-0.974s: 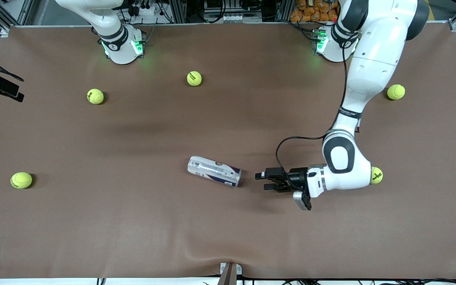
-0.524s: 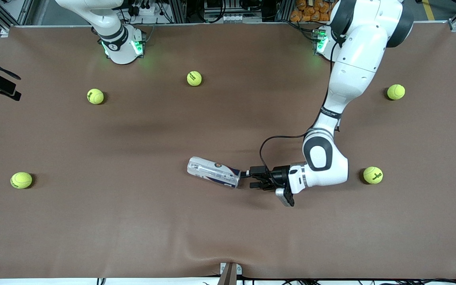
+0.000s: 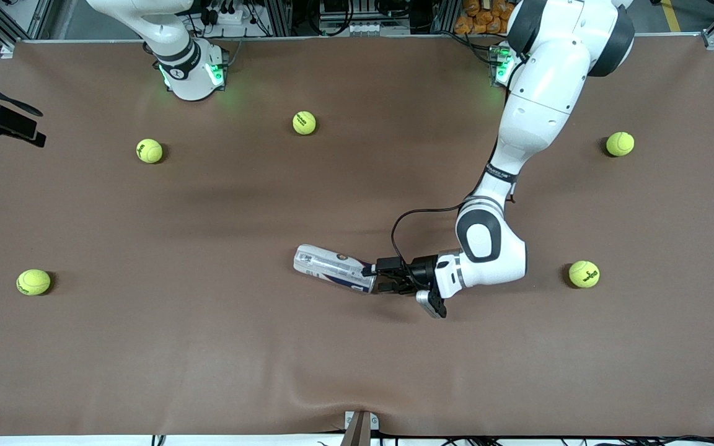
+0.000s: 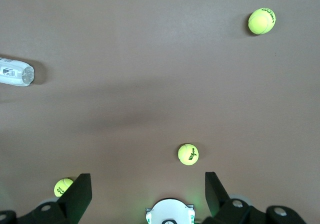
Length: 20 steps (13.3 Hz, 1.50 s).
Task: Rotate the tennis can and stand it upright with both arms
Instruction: 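Grasp the can's open end with the left gripper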
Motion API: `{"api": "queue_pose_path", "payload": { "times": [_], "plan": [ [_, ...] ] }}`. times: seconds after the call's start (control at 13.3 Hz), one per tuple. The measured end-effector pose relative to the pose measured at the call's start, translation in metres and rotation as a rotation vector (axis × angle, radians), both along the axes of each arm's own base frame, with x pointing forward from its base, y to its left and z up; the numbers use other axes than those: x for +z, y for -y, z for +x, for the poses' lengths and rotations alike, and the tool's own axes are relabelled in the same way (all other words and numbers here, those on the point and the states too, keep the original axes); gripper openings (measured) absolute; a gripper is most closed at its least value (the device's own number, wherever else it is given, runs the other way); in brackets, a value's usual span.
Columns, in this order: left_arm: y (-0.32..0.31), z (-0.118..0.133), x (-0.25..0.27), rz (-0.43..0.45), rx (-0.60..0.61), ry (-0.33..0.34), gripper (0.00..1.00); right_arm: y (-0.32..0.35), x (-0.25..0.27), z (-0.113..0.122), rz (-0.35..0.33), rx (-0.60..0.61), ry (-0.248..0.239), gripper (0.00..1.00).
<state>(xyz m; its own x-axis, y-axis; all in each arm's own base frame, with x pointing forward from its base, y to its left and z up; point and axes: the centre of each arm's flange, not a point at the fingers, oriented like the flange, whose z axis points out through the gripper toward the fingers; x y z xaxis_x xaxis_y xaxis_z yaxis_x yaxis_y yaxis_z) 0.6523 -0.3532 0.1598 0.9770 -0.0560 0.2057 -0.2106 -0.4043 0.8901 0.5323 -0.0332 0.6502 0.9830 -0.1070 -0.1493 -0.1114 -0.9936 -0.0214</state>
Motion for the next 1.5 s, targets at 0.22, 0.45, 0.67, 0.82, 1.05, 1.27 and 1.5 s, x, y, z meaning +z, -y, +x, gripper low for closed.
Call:
{"api": "queue_pose_path", "payload": {
  "times": [0.22, 0.45, 0.67, 0.82, 1.05, 1.27, 1.5],
  "plan": [
    [0.005, -0.003, -0.001, -0.005, -0.004, -0.004, 0.99, -0.001, 0.000, 0.000, 0.003, 0.001, 0.000, 1.00],
    [0.018, -0.010, -0.003, -0.012, -0.016, -0.011, 0.88, -0.003, 0.001, 0.000, 0.005, 0.005, 0.000, 1.00],
    [0.023, -0.016, -0.012, -0.012, -0.018, -0.027, 0.74, -0.004, 0.001, 0.000, 0.006, 0.007, 0.000, 1.00],
    [0.024, -0.017, -0.013, -0.014, -0.019, -0.028, 0.51, -0.004, 0.001, -0.001, 0.006, 0.008, -0.007, 1.00],
    [0.031, -0.017, -0.008, -0.021, -0.027, -0.020, 0.19, -0.004, 0.000, -0.002, 0.007, 0.008, -0.015, 1.00],
    [0.036, -0.010, 0.016, -0.042, -0.017, -0.010, 0.06, -0.004, 0.000, -0.003, 0.007, 0.008, -0.025, 1.00],
    [0.041, -0.003, 0.056, -0.058, 0.000, -0.022, 0.05, -0.004, 0.000, -0.004, 0.008, 0.008, -0.028, 1.00]
  ]
}}
